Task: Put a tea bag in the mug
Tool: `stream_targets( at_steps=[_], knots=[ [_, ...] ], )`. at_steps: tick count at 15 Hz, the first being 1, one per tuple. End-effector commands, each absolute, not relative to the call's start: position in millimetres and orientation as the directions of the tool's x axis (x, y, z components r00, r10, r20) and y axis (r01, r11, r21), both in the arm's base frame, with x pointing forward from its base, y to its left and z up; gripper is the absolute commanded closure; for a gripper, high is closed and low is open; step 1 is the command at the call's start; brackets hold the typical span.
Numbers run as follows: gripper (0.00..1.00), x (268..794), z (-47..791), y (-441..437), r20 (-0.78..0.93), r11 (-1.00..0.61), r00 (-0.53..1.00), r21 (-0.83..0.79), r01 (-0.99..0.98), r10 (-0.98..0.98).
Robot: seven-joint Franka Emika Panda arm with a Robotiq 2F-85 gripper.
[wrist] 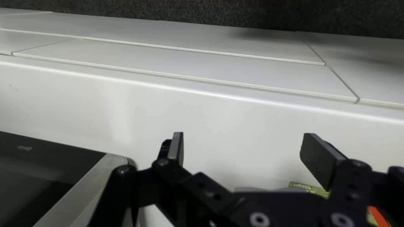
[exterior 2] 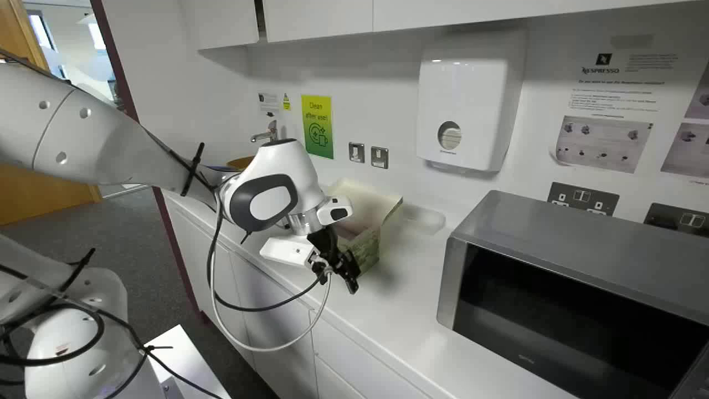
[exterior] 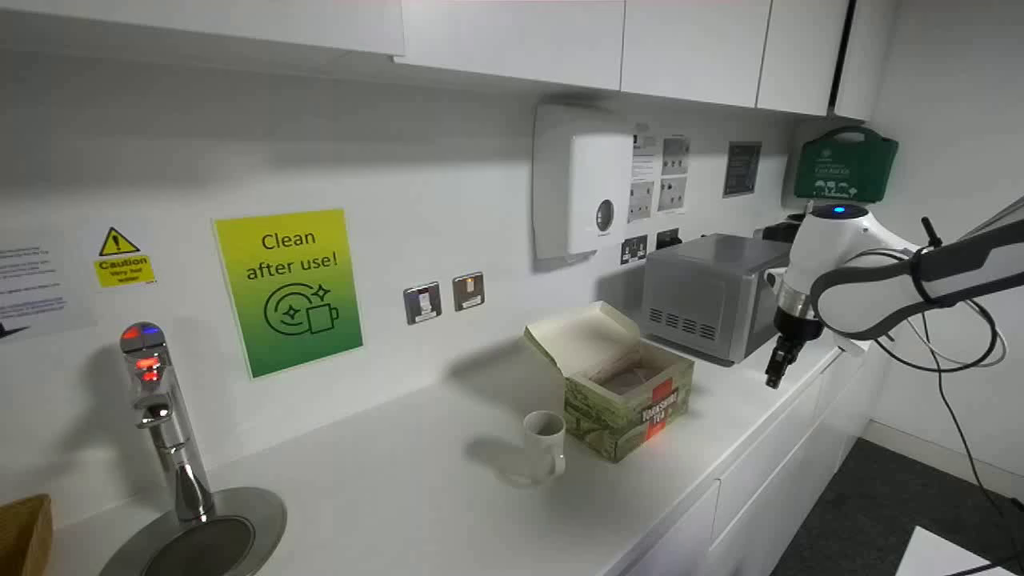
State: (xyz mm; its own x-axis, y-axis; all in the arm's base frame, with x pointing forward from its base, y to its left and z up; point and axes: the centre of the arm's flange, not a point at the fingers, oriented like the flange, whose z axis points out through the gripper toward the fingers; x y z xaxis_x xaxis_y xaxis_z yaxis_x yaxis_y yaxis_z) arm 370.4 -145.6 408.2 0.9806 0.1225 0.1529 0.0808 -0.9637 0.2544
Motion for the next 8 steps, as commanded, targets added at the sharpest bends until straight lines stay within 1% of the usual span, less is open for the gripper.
stream_targets(
  at_steps=[1,8],
  knots=[
    [0.0,370.5,408.1,-145.6,0.153,-0.964,0.981,0.254,0.081,0.123],
    [0.0,375.2,408.8,-144.0,0.155,-0.964,0.98,0.253,0.082,0.124]
  ],
)
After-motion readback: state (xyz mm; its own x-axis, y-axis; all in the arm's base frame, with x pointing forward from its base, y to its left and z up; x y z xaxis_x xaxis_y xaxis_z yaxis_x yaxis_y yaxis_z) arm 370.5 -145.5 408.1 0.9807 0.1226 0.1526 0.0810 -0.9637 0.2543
